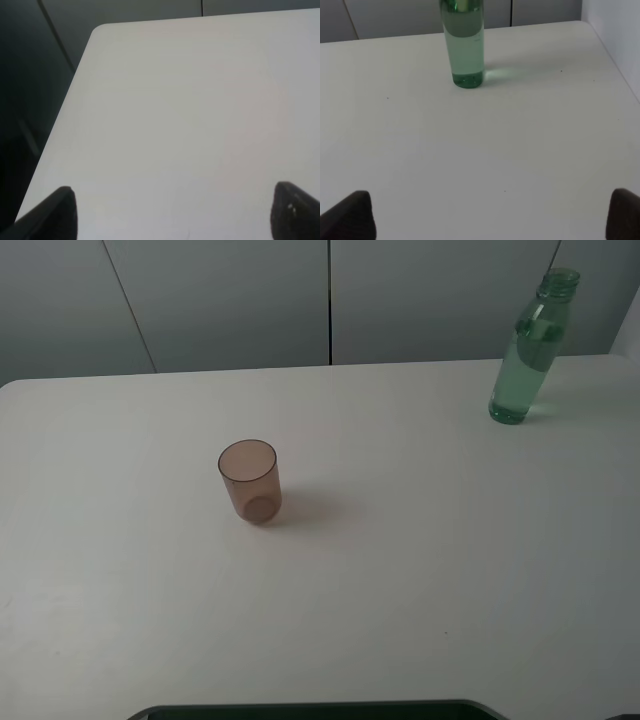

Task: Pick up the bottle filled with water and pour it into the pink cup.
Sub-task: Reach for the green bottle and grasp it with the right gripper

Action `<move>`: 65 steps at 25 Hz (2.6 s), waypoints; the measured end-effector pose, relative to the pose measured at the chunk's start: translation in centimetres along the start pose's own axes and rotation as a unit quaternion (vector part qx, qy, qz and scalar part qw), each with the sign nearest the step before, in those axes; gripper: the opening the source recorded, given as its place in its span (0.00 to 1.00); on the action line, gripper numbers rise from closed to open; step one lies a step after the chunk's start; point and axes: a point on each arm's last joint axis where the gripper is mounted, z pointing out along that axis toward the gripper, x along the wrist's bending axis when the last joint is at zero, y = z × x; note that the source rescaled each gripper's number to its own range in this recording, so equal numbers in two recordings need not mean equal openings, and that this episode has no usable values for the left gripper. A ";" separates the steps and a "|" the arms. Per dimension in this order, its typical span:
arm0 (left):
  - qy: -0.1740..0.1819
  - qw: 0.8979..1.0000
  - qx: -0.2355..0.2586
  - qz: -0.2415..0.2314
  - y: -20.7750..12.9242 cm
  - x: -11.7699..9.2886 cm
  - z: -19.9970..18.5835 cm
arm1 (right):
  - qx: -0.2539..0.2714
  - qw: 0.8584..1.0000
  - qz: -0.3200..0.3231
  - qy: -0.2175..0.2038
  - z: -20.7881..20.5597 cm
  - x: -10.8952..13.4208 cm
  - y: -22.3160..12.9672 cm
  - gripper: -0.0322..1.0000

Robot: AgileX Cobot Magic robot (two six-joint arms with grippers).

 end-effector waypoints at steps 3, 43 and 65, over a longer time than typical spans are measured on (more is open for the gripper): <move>0.000 1.000 0.000 0.000 0.0 0.0 0.0 | 0.000 1.000 0.000 0.000 0.0 0.0 0.0 1.00; 0.000 1.000 0.000 0.000 0.0 0.0 0.0 | -0.030 0.999 0.010 0.028 -1.3 0.5 1.0 1.00; 0.000 1.000 0.000 0.000 0.0 0.0 0.0 | -0.247 0.969 0.019 -0.007 12.8 -0.2 12.9 1.00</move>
